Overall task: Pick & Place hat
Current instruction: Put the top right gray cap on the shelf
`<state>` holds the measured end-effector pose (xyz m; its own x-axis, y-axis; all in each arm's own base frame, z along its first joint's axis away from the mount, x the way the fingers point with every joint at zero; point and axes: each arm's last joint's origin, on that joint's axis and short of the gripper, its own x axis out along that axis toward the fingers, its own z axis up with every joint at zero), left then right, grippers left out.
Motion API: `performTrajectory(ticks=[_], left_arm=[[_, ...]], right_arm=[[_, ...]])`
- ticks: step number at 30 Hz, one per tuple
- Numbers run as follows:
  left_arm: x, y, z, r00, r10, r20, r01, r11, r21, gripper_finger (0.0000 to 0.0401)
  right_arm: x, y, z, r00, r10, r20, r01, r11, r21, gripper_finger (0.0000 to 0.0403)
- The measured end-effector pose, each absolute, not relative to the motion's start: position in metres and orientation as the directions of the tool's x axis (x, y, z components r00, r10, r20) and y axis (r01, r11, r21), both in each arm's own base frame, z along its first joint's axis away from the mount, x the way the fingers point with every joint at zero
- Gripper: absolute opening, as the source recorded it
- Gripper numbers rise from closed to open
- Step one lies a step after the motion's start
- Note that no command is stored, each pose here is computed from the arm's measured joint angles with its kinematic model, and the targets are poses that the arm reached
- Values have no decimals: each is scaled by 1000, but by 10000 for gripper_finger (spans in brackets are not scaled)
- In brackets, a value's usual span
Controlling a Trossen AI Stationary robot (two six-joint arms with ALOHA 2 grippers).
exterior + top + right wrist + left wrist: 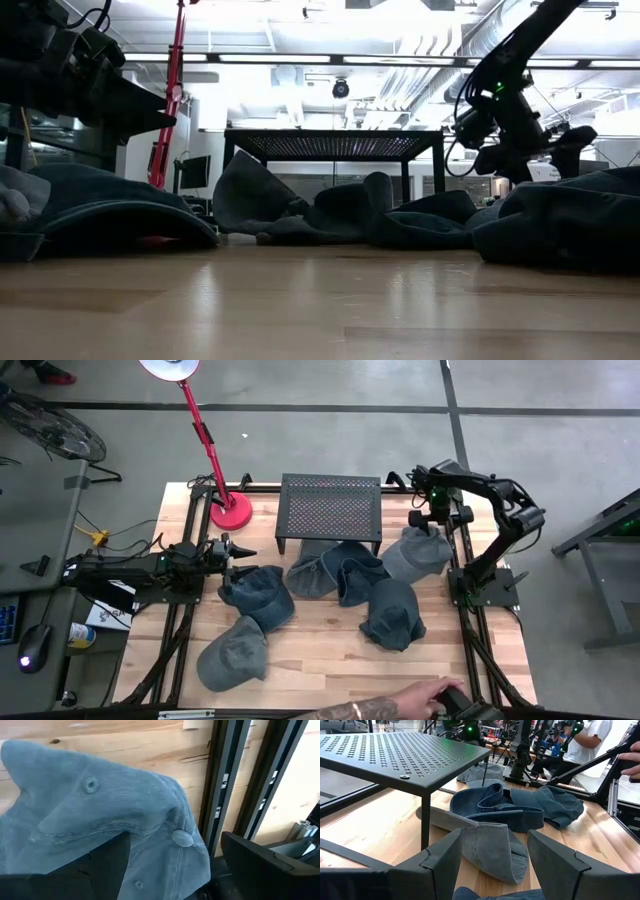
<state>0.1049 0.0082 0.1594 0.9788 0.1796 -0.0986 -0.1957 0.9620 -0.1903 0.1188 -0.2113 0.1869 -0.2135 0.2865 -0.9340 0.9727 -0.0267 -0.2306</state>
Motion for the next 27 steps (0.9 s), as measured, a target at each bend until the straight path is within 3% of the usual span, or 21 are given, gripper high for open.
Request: performTrajectory(ticks=[10,20,27], left_arm=[[105,8,159,979,180,-99,-196,962,-190,221],[105,8,159,979,180,-99,-196,962,-190,221],[105,8,159,979,180,-99,-196,962,-190,221]], right_arm=[[110,-194,154,-156,359,-920,979,-65,-191,286],[106,-185,135,-122,365,-923,981,-96,-168,236],[106,-185,132,-112,347,-931,982,-102,-156,180]])
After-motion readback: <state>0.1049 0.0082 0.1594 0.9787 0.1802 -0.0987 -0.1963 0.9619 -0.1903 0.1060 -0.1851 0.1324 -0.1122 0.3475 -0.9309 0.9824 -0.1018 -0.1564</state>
